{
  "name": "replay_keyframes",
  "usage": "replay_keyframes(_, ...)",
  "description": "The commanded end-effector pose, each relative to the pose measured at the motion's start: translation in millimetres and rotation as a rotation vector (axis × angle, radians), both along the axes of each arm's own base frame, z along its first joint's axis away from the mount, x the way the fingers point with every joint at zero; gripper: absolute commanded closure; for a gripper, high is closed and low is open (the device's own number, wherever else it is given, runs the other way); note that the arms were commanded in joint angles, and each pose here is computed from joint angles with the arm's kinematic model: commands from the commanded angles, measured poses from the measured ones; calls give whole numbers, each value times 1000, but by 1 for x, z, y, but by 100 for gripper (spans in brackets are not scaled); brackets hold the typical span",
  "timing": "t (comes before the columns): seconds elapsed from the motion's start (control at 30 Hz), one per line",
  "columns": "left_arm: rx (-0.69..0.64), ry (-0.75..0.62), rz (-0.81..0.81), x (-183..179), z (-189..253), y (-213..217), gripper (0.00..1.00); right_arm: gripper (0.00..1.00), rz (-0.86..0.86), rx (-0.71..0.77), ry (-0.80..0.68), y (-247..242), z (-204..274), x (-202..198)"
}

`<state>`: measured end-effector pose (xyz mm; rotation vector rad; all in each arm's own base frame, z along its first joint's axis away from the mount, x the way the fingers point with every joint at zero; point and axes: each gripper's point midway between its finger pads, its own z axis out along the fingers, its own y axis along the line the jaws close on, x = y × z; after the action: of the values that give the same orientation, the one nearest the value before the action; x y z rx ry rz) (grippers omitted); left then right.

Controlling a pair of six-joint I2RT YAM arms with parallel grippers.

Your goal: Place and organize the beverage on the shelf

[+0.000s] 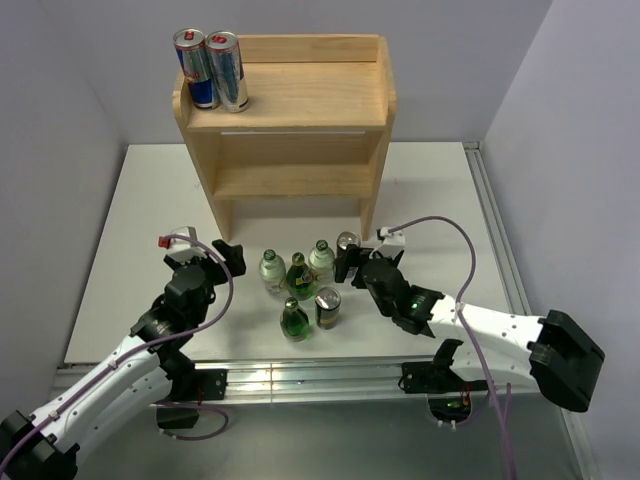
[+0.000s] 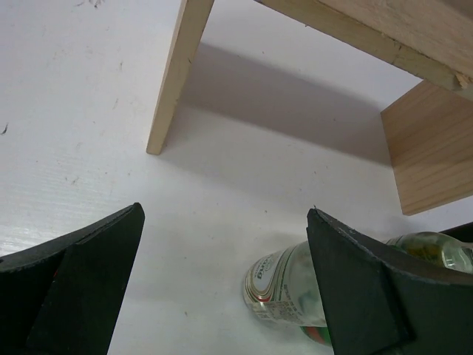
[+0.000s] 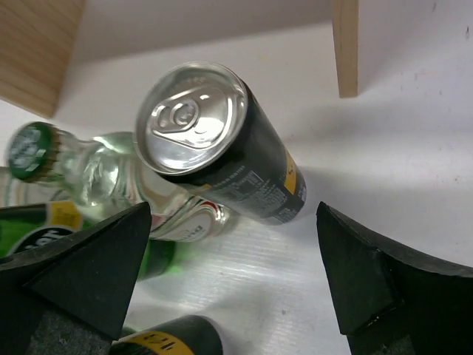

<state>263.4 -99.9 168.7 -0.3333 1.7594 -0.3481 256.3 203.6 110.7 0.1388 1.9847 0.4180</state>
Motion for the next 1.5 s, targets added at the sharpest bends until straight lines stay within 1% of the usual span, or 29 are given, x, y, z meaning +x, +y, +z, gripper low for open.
replay_keyframes(0.0,-6,-51,20,3,11,3,1,0,-23,32,-47,-6,14,-1)
replay_keyframes(0.1,1,-56,26,4,10,4,1,0,-22,5,-38,-8,7,-3)
replay_keyframes(0.33,9,-88,48,4,8,10,1,0,8,15,-66,-3,3,-2)
replay_keyframes(0.5,9,-103,155,1,3,31,1,0,10,-2,-82,0,1,3)
replay_keyframes(0.6,1,-131,146,0,6,32,1,0,9,-7,-95,4,2,7)
replay_keyframes(0.77,13,-133,160,0,5,35,1,0,-14,-41,-117,5,2,16)
replay_keyframes(1.1,15,-131,156,0,4,34,1,0,-4,-43,-131,26,4,33)
replay_keyframes(1.3,22,-123,154,2,2,33,1,0,-18,-68,-134,34,-3,42)
replay_keyframes(1.47,30,-114,157,4,1,32,1,0,-51,-88,-124,30,-15,45)
